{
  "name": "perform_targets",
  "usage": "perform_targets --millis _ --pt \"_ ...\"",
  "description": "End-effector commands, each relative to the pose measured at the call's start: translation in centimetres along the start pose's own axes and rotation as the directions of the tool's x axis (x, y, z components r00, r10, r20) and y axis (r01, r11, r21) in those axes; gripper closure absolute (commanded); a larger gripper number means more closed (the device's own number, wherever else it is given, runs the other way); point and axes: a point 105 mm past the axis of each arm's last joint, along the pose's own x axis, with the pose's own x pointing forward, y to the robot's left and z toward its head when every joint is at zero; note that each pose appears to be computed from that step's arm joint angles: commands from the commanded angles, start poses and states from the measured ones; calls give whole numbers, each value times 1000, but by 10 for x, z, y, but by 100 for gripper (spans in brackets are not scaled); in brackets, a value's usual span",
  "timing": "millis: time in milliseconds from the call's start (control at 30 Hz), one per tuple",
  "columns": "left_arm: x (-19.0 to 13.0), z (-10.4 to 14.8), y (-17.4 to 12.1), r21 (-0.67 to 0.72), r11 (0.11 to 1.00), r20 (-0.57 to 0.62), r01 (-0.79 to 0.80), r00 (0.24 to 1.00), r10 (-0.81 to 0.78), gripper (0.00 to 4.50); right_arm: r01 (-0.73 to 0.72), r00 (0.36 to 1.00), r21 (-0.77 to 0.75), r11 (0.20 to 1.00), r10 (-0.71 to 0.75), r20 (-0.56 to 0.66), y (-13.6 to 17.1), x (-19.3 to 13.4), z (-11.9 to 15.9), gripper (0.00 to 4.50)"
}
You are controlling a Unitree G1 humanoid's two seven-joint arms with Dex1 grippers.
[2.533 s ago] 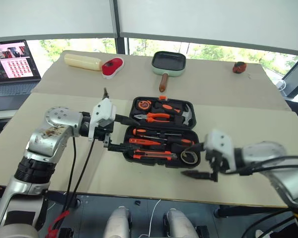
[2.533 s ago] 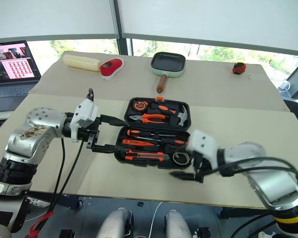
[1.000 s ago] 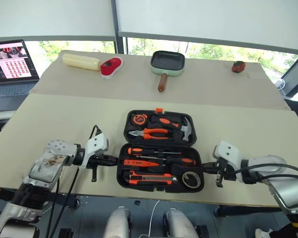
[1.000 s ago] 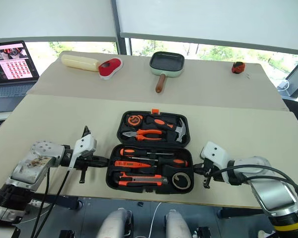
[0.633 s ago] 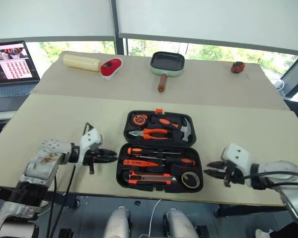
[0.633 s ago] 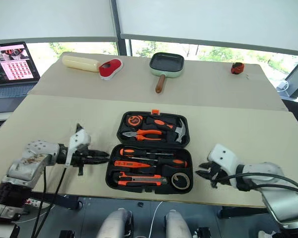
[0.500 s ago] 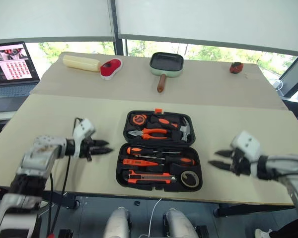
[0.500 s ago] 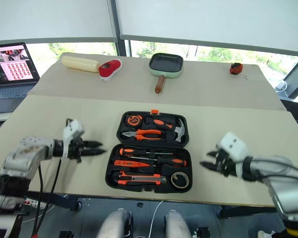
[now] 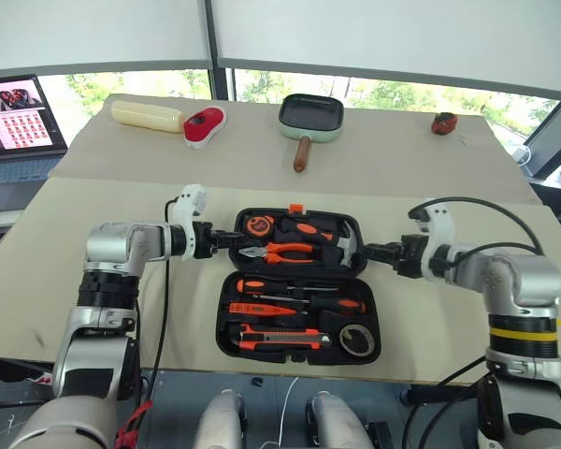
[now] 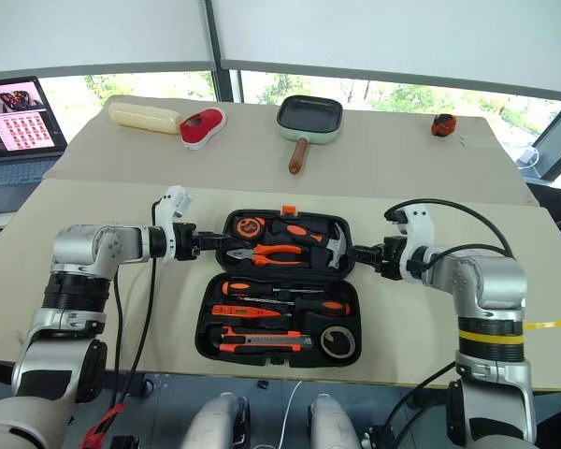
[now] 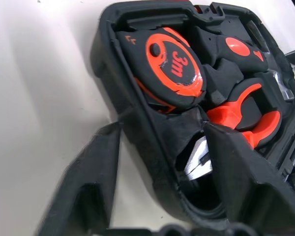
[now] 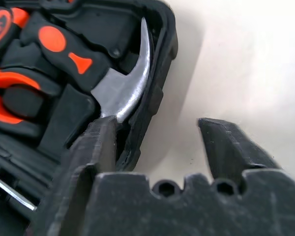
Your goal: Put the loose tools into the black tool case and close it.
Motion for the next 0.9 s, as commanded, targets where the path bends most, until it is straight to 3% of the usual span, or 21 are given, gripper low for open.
perform_targets --millis 33,133,200,433,700,833,900 --pt "2 5 -10 -4 999 19 45 999 -45 345 -3 999 12 1000 3 54 3 -3 16 300" --pt "3 0 -10 -13 999 17 50 999 -50 441 -7 997 35 999 5 71 4 -1 21 399" --pt "4 -2 -12 -20 998 18 58 998 -58 450 -11 997 36 999 8 74 6 0 22 446" --pt "3 8 -28 -7 990 80 139 987 -138 450 -77 992 -10 997 78 96 21 -5 25 446" --pt "5 49 -53 310 947 314 82 932 -183 450 -4 943 -161 987 58 329 30 -17 71 446" --pt "1 52 -60 495 869 362 23 903 -230 450 57 933 -353 934 76 352 39 -23 66 446" --pt "-4 45 -48 521 850 402 -73 900 -170 450 106 927 -461 881 81 367 41 -27 56 446"
